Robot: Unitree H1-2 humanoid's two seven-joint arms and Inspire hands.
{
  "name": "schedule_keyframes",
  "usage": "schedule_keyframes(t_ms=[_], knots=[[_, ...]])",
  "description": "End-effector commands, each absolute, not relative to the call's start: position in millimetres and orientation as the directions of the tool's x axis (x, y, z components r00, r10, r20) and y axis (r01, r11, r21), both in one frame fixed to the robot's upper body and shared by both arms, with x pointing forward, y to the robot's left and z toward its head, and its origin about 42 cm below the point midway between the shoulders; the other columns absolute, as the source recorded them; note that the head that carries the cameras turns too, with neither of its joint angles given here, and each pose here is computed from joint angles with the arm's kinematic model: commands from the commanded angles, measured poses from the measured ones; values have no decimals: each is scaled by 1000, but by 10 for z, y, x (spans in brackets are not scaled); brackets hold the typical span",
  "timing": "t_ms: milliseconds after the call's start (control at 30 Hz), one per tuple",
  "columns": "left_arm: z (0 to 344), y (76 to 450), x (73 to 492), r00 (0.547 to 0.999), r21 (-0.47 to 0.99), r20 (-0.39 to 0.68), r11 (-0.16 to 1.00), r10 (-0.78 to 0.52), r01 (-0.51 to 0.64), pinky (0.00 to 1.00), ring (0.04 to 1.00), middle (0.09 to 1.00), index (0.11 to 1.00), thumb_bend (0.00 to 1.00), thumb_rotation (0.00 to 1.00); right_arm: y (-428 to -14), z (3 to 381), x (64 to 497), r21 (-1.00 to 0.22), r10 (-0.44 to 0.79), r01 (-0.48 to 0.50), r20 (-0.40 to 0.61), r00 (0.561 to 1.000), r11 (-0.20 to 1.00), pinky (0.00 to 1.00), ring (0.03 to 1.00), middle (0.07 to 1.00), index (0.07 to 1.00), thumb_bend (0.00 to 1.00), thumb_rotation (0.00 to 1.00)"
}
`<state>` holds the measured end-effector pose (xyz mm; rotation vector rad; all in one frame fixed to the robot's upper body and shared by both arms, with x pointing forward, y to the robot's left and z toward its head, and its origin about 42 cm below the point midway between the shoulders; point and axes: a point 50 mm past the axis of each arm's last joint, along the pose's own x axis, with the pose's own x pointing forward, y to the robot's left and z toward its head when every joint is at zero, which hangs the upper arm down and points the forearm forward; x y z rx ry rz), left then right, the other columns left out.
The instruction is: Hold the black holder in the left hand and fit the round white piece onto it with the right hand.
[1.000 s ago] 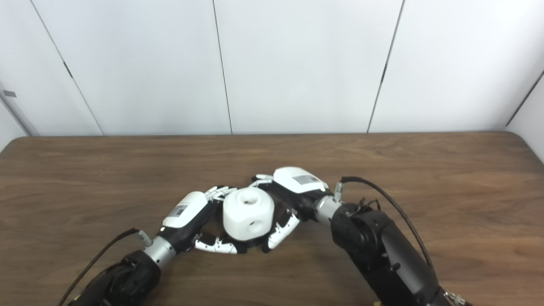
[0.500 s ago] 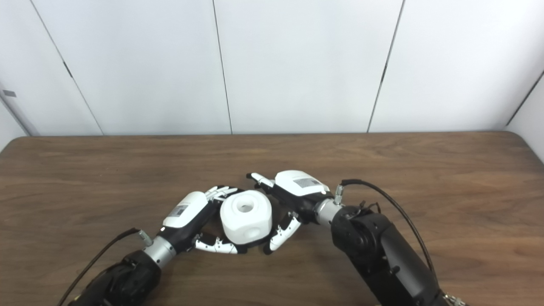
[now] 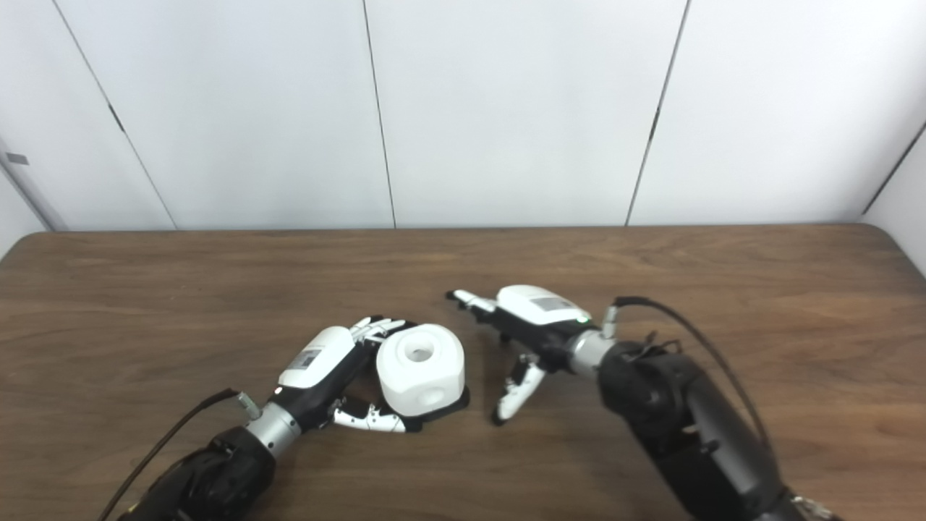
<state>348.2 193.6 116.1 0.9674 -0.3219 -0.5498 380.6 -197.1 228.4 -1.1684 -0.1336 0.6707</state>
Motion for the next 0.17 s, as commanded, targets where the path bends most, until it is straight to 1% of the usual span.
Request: schedule_keyframes(t_ms=[0,67,133], knots=[[823,1949,3303,782,839,-163,334,-601,431,963,924,896,484,524,59,-2130,2554,3858,-896,539,-345,-152,828,279,655,844,942,955,792,7],[831,1969,3305,783,841,-161,331,-601,427,965,925,895,484,524,59,-2256,2636,3858,-878,515,-289,-58,856,382,643,819,910,928,773,1],[834,1988,3308,783,843,-157,331,-602,424,964,925,895,484,524,58,-2346,2691,3856,-859,486,-228,27,874,458,681,843,885,887,760,0]])
